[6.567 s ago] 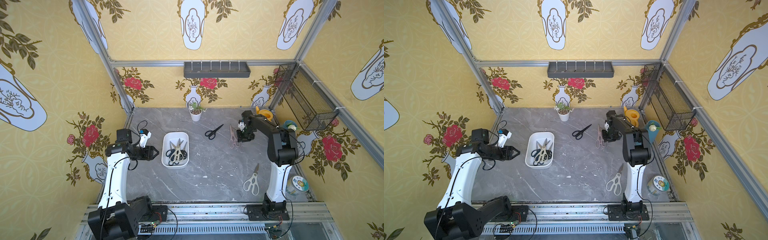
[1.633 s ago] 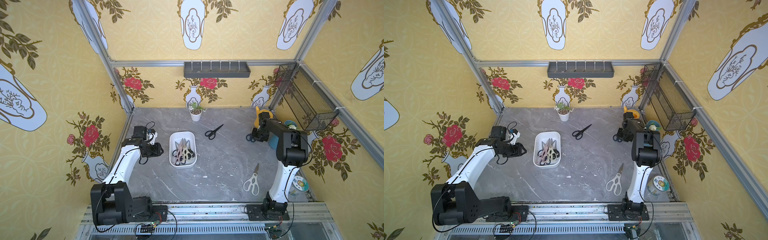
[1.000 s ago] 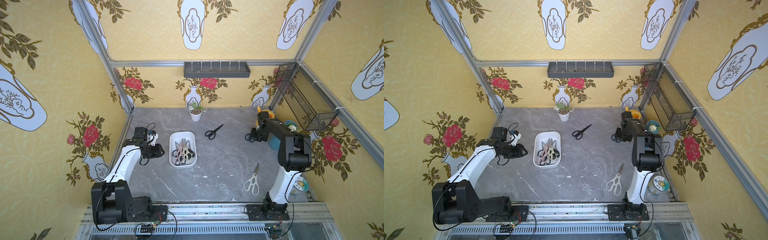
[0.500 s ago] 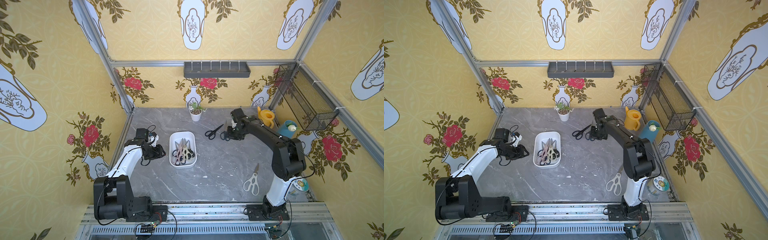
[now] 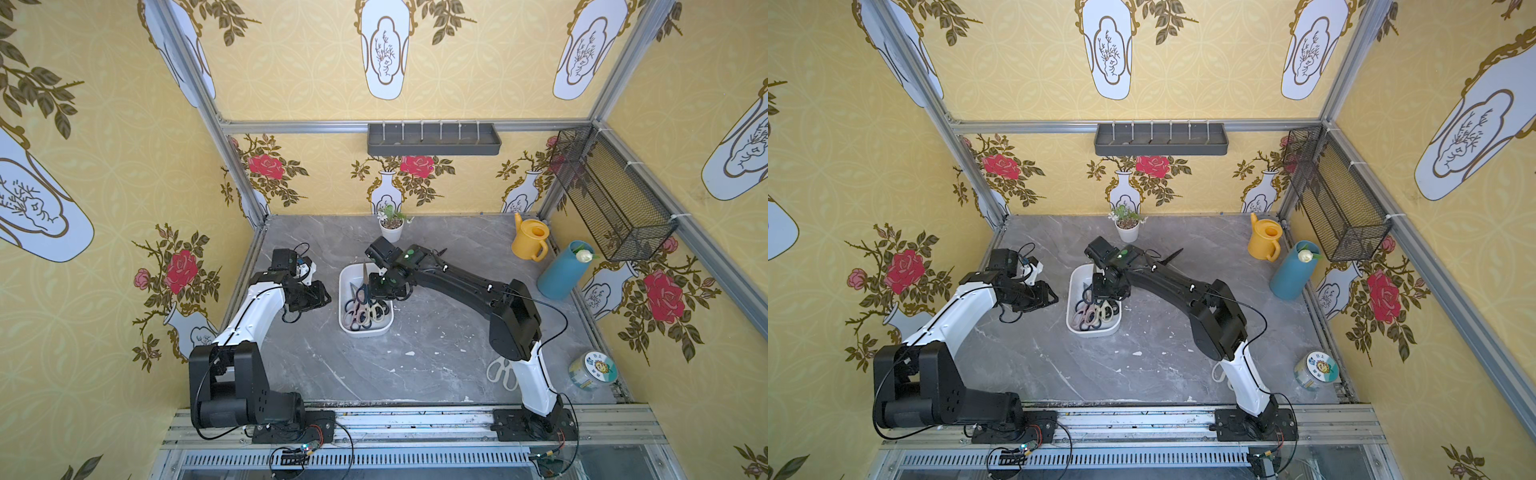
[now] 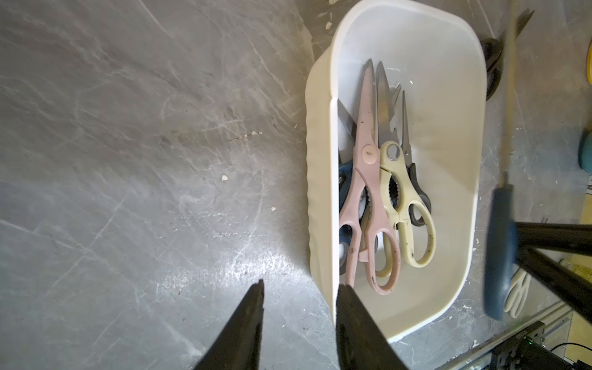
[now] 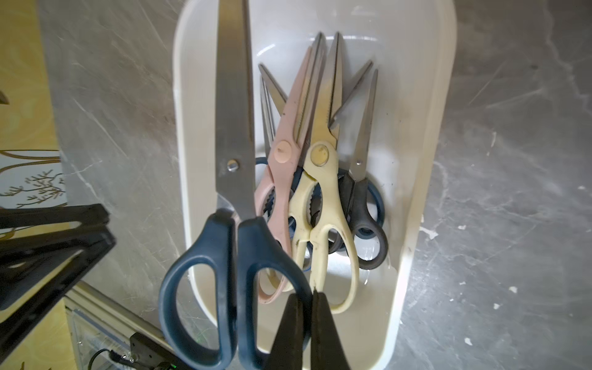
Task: Put the scissors into the storage box
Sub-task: Place the scissors in the storage box.
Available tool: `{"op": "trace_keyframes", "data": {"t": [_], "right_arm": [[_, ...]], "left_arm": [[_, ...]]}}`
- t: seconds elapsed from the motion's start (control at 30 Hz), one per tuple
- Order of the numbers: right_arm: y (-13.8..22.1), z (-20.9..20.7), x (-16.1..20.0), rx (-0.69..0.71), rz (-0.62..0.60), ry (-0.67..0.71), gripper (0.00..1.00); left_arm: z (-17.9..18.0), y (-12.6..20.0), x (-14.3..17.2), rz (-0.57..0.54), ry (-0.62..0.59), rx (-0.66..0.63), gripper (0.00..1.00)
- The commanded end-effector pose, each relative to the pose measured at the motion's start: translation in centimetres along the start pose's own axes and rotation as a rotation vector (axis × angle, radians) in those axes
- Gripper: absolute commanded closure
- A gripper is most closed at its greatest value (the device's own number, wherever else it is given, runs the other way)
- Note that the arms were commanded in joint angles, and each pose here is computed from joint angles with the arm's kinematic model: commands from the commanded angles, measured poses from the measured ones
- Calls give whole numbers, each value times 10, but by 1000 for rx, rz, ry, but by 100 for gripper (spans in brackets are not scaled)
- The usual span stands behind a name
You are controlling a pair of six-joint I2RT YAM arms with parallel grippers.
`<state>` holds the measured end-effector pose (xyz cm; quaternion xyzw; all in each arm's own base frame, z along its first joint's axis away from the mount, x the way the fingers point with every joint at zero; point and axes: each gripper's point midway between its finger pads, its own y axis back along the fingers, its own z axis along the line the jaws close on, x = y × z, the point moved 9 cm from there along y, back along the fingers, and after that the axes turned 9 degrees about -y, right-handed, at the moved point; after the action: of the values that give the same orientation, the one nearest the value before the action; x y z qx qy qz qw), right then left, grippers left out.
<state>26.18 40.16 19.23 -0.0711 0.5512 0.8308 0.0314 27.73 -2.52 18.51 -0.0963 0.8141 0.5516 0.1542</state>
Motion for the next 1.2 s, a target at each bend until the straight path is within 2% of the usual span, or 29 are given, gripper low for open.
{"op": "trace_keyframes", "data": {"t": [0.0, 0.23, 0.43, 0.53, 0.6, 0.7, 0.77, 0.93, 1.03, 1.17], "right_arm": [[-16, -1, 2, 38, -4, -72, 100], [-41, 5, 3, 74, 46, -64, 100], [-52, 3, 6, 91, 65, -61, 94], [-51, 5, 4, 91, 66, -52, 86], [-46, 5, 3, 105, 61, -45, 81], [-10, 20, -7, 40, -16, -31, 71], [12, 19, -14, 12, -68, -46, 69], [48, -21, -33, 60, -212, -149, 67], [44, -68, -50, 159, -248, -246, 67], [26, -113, -75, 315, -260, -273, 68]], "left_arm": [[-1, 0, -4, -14, 6, 12, 57], [-1, 0, -3, -16, 15, 13, 57], [-1, -1, -3, -14, 18, 8, 57], [-1, -2, -2, -11, 18, 11, 57], [-1, -1, -2, -11, 19, 14, 57], [-1, 0, -2, -16, 12, 14, 57], [-2, 1, -2, -20, 9, 13, 57], [-2, 3, -1, -27, -5, 7, 57], [-2, 3, -1, -27, -11, 0, 57], [-2, 4, -1, -26, -25, -5, 58]]}}
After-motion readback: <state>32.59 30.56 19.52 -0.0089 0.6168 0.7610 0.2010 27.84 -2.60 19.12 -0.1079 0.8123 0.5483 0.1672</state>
